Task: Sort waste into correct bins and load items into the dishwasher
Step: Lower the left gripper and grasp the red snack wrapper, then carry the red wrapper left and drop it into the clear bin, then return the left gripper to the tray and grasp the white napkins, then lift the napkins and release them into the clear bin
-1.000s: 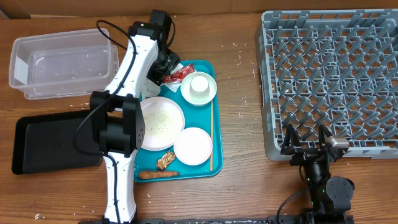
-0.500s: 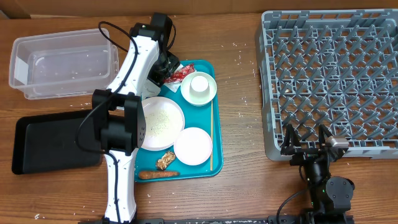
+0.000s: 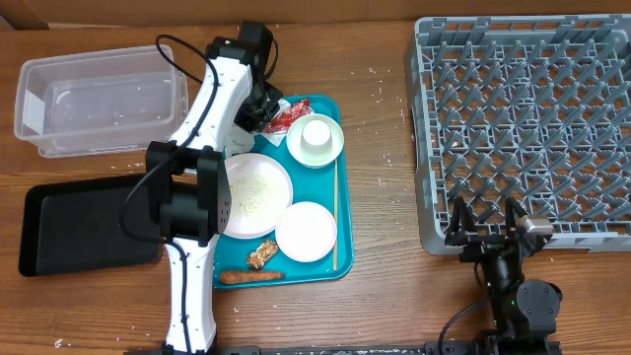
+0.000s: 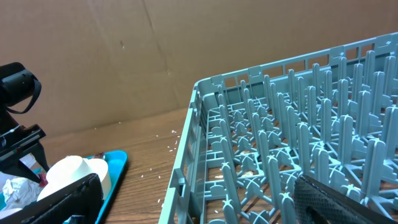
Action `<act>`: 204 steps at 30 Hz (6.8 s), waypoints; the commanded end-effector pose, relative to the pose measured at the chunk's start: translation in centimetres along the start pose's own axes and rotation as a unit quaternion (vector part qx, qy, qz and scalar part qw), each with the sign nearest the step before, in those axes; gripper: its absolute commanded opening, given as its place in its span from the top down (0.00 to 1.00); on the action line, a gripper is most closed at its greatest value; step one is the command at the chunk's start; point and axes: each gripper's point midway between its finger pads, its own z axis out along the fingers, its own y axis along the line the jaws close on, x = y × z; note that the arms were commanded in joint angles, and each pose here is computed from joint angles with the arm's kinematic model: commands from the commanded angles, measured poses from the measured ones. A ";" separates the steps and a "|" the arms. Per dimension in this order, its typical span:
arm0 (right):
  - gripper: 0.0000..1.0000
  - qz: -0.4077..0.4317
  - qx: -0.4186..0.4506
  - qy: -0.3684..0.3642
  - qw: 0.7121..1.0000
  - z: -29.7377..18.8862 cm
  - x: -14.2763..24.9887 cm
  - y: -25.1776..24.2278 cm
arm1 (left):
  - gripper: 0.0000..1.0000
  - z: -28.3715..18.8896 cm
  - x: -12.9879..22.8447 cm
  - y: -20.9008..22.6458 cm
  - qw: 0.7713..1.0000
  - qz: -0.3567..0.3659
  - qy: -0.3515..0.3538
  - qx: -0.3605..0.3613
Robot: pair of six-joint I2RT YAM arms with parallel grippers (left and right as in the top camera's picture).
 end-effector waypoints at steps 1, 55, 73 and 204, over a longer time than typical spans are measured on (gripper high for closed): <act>0.00 -0.004 0.002 -0.003 1.000 0.0 0.1 -0.1 | 0.85 0.8 0.6 0.2 1.000 -0.006 0.022 -0.002; 0.00 -0.004 0.002 -0.003 1.000 0.0 0.1 -0.1 | 0.40 -20.0 -26.1 17.7 0.940 -0.263 -0.195 0.090; 0.00 -0.004 0.002 -0.003 1.000 0.0 0.1 -0.1 | 0.12 -19.6 -14.2 7.2 0.959 0.149 -0.001 0.241; 0.00 -0.004 0.002 -0.003 1.000 0.0 0.1 -0.1 | 0.21 -9.3 -5.4 -2.4 0.942 0.323 -0.091 0.026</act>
